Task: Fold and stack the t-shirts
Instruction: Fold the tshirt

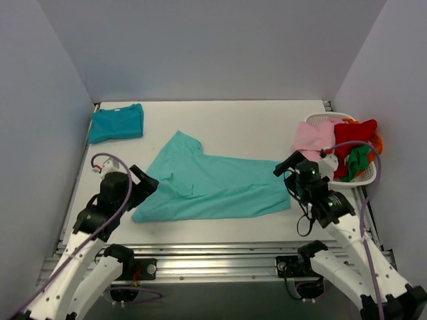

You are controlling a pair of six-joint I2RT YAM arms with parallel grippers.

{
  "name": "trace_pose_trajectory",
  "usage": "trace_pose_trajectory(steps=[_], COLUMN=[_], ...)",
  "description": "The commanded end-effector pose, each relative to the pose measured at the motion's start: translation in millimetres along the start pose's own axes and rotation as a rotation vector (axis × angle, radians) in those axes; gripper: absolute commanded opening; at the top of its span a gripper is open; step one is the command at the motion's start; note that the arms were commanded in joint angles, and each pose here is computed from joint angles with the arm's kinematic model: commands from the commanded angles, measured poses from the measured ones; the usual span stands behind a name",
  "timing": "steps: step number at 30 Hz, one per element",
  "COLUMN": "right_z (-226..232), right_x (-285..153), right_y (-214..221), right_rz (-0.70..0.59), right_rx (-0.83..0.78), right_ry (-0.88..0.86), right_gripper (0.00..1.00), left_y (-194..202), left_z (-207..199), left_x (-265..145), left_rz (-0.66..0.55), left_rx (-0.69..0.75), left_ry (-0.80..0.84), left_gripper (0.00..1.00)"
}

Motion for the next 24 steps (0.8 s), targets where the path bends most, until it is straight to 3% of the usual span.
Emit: trace_pose_trajectory(steps=[1, 5, 11, 24], right_z=[32.4, 37.9, 20.1, -3.8], right_x=[15.0, 24.8, 69.9, 104.7], right_y=[-4.5, 9.2, 49.1, 65.6], right_rz=[0.03, 0.042, 0.127, 0.185], right_rx=[-0.034, -0.031, -0.091, -0.099], right_ry=[-0.072, -0.093, 0.022, 0.144], right_gripper=[0.97, 0.96, 0.94, 0.89], left_y=[-22.8, -30.0, -21.8, -24.1], left_z=[-27.0, -37.2, -42.6, -30.4], left_x=[29.6, 58.0, 85.7, 97.4], left_rz=[-0.062, -0.073, -0.033, -0.021], left_rx=[0.068, 0.086, 0.076, 0.097], left_ry=[-0.006, -0.049, 0.007, -0.009], left_gripper=[0.94, 0.94, 0.94, 0.94])
Point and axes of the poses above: each gripper's point midway between its finger pads, its own x axis out along the fingers, its own z axis along the line the jaws close on, y = z × x, the point moved 8 cm from there along -x, back along the fingers
